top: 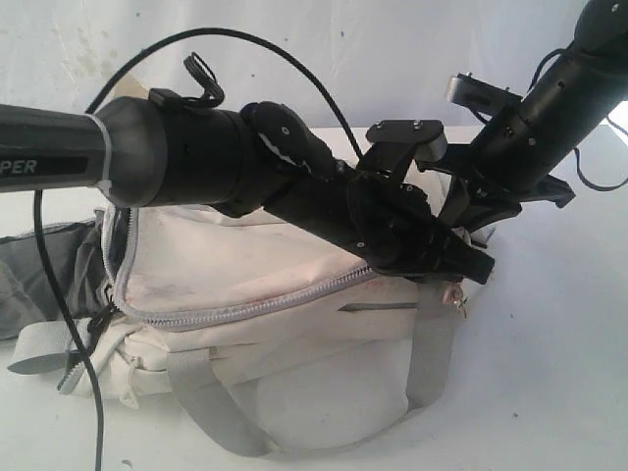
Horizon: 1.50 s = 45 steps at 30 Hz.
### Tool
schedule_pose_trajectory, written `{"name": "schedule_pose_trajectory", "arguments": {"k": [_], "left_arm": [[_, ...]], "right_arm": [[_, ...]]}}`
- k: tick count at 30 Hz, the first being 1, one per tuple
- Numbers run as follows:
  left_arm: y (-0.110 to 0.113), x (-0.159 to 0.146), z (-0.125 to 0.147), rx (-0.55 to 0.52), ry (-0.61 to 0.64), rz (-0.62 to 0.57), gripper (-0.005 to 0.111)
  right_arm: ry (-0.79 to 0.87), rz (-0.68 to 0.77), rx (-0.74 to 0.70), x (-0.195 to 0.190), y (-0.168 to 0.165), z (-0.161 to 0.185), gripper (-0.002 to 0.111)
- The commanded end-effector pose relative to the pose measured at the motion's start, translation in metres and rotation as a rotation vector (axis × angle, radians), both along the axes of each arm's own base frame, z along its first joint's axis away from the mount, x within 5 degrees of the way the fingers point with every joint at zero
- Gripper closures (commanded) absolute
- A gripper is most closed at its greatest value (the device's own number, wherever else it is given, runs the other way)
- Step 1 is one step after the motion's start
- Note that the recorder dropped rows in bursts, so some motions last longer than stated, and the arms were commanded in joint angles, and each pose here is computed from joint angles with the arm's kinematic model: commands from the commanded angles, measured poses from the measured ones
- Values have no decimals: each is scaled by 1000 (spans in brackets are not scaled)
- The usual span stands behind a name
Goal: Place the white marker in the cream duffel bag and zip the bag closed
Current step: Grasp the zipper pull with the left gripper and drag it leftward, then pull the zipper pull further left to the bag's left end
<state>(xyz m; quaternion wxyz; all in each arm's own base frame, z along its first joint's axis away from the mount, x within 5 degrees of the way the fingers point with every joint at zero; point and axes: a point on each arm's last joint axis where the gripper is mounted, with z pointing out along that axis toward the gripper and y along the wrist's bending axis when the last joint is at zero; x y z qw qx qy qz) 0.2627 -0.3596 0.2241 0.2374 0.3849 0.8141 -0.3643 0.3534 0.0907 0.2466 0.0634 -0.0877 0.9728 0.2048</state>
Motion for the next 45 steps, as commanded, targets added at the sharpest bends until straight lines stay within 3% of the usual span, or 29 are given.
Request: {"name": "schedule_pose_trajectory", "arguments": {"k": [1, 7, 20, 29, 32, 36, 45], "left_arm": [[8, -9, 14, 0, 44, -93, 107], [16, -3, 13, 16, 73, -108, 107], [38, 0, 15, 2, 259, -197, 107], [69, 9, 19, 7, 437, -265, 107], [79, 19, 19, 5, 476, -210, 107], [91, 29, 19, 3, 489, -159, 107], [112, 30, 29, 145, 401, -132, 107]], "right_arm": [[-103, -21, -48, 9, -6, 3, 108], [-111, -48, -114, 10, -12, 1, 108], [-150, -82, -150, 15, -16, 1, 108], [-176, -93, -153, 17, -16, 1, 108], [-183, -104, -155, 18, -16, 2, 108], [-193, -105, -179, 19, -19, 1, 108], [-254, -173, -227, 25, -25, 2, 108]]}}
